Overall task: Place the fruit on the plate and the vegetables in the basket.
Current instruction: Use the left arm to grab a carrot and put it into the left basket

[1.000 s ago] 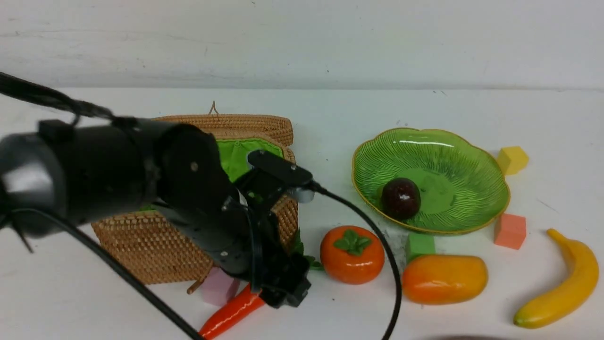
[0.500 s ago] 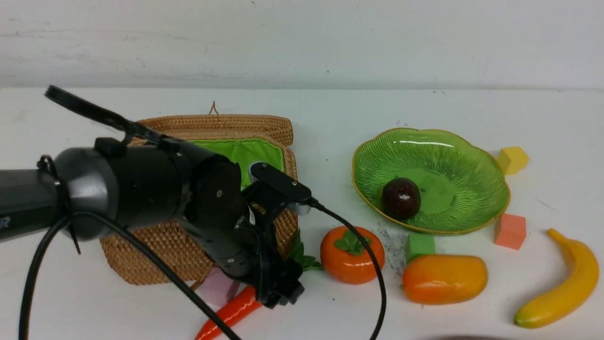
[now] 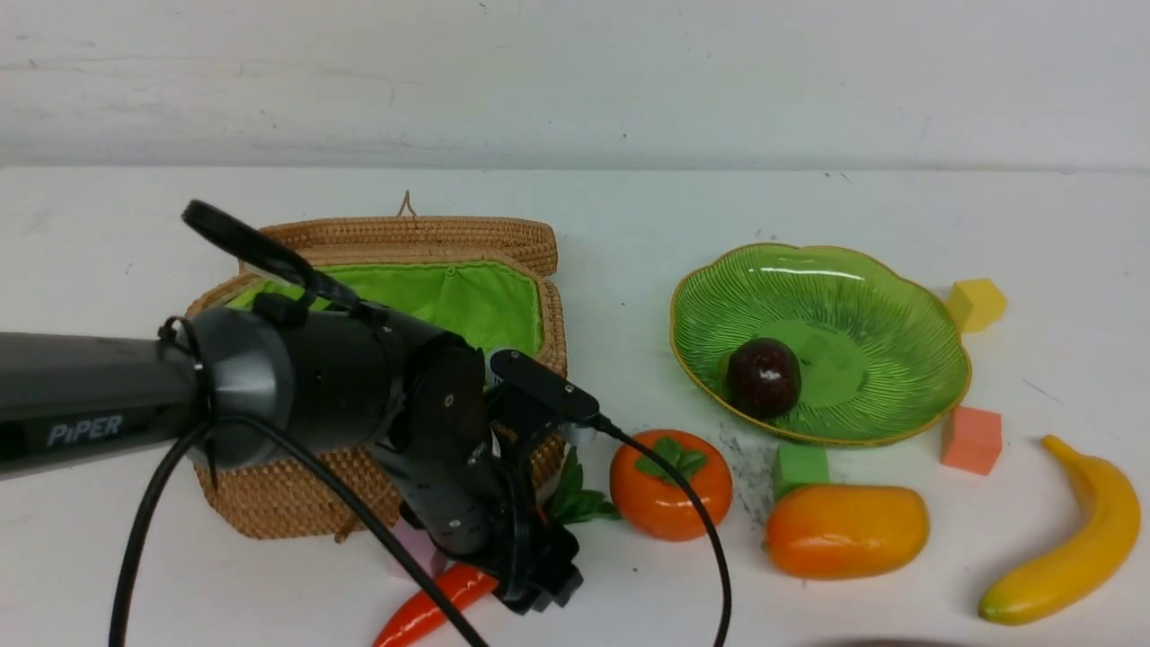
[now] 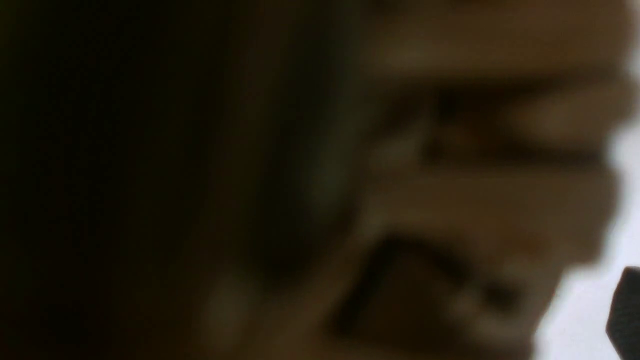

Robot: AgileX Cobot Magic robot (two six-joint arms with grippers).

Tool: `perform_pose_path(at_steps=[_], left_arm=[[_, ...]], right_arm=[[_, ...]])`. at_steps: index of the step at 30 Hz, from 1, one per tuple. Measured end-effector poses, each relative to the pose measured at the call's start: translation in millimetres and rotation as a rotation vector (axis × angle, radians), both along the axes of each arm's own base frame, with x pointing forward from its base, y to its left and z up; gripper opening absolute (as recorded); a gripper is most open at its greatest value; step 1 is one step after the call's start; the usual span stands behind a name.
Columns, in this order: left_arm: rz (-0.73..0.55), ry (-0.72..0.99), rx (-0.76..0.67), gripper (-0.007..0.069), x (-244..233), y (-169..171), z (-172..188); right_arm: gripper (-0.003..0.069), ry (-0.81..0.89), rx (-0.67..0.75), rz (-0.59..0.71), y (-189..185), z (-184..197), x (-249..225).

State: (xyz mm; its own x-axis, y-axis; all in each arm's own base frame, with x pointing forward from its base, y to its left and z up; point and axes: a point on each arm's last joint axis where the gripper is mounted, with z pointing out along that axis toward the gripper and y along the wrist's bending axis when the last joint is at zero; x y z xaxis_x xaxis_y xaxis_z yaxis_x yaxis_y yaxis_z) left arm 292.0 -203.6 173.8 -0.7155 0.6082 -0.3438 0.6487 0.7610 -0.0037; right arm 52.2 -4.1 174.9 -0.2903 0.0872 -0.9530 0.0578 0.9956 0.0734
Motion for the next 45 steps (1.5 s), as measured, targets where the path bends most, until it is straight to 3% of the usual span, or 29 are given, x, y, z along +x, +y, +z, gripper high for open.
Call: perform_pose_path(at_steps=[4,9,10,18,25,35,45], left_arm=[[0.000,0.000,0.000,0.0537,0,0,0],[-0.015,0.010,0.012,0.0353,-1,0,0],[-0.023,0.016,0.015,0.0347,-1,0,1],[-0.163,0.154,-0.008,0.0349,-17,-3,26],[-0.245,0.107,-0.108,0.0349,-35,0,73],[-0.325,-0.108,-0.151,0.0349,-58,18,139],[-0.307,-0.517,0.077,0.0349,-33,38,205]], right_arm=[[0.0245,0.000,0.000,0.000,0,0,0],[0.0245,0.000,0.000,0.000,0,0,0],[0.0245,0.000,0.000,0.000,0,0,0],[0.0245,0.000,0.000,0.000,0,0,0],[0.0245,0.000,0.000,0.000,0,0,0],[0.0245,0.000,0.000,0.000,0,0,0],[0.0245,0.000,0.000,0.000,0,0,0]])
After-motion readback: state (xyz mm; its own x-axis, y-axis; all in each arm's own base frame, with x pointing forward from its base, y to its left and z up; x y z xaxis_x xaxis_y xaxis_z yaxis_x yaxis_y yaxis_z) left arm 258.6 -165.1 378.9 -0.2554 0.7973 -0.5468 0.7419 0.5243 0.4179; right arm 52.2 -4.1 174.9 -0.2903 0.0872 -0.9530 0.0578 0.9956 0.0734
